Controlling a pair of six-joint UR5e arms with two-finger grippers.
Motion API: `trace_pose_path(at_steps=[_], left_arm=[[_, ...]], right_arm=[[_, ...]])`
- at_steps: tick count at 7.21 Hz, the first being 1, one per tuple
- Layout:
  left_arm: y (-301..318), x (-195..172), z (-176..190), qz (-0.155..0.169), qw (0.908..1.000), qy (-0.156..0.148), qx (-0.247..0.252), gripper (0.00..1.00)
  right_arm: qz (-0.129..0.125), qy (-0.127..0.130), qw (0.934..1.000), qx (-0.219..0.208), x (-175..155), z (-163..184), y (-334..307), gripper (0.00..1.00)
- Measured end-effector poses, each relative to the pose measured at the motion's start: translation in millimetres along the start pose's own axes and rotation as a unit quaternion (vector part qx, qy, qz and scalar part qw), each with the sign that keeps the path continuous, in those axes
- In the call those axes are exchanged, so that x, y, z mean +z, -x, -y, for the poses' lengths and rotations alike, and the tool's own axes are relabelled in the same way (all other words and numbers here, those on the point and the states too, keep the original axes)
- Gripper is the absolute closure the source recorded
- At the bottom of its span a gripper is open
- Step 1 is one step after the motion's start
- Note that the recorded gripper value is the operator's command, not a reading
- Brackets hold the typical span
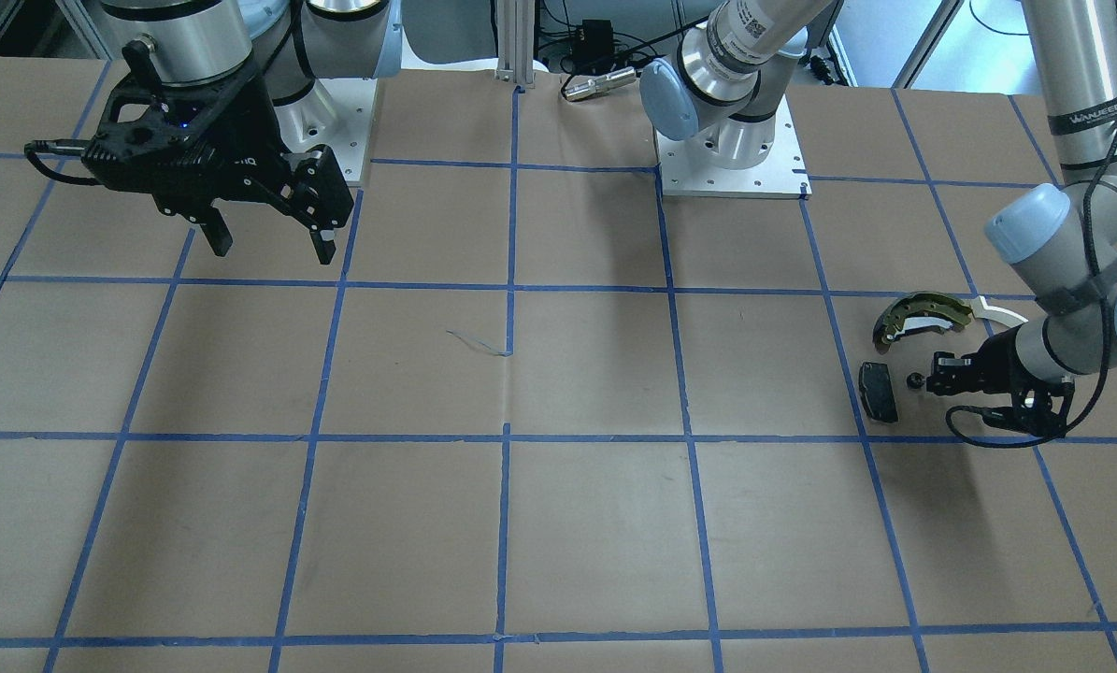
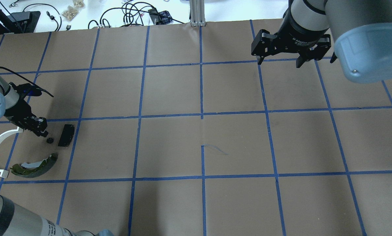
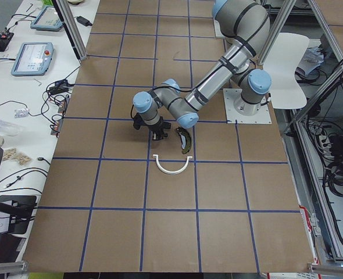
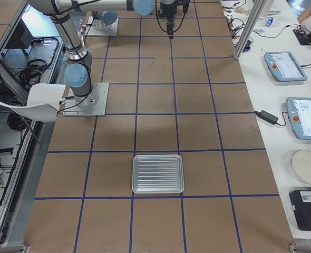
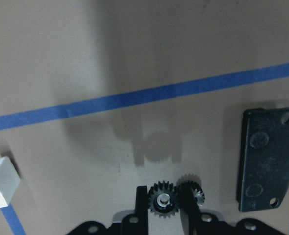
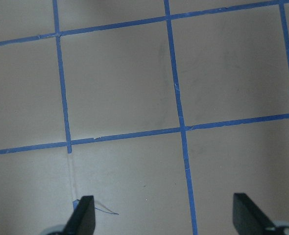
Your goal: Place bearing gear from tray to pile
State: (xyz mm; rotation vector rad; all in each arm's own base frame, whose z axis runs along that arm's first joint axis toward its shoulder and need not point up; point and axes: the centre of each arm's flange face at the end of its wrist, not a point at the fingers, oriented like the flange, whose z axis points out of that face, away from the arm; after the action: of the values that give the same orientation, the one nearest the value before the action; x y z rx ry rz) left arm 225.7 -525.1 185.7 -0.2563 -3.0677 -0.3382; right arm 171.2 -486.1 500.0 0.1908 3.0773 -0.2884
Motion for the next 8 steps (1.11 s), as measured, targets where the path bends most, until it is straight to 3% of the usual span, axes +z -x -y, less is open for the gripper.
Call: trace_pose_path(at_steps=[2, 3, 5, 8], left_arm=[[-1, 3, -1, 0.006, 1.0, -0.004, 0.0, 0.95], [0, 3, -2, 0.006, 1.0, -0.004, -0.001, 0.83], [8, 5, -8, 0.005, 1.0, -0.002, -0.007, 0.69], [8, 9, -15, 0.0, 0.9999, 0.002, -0.011, 0.57]], right_arm=[[0.0, -0.002, 1.0, 0.002, 0, 1, -1, 0.0], [0.001, -0.005, 1.0, 0.002, 0, 2, 0, 0.0], [0.001, -0.006, 1.0, 0.002, -1, 2, -1, 0.0], [0.001, -0.007, 1.0, 0.001, -1, 2, -1, 0.0]])
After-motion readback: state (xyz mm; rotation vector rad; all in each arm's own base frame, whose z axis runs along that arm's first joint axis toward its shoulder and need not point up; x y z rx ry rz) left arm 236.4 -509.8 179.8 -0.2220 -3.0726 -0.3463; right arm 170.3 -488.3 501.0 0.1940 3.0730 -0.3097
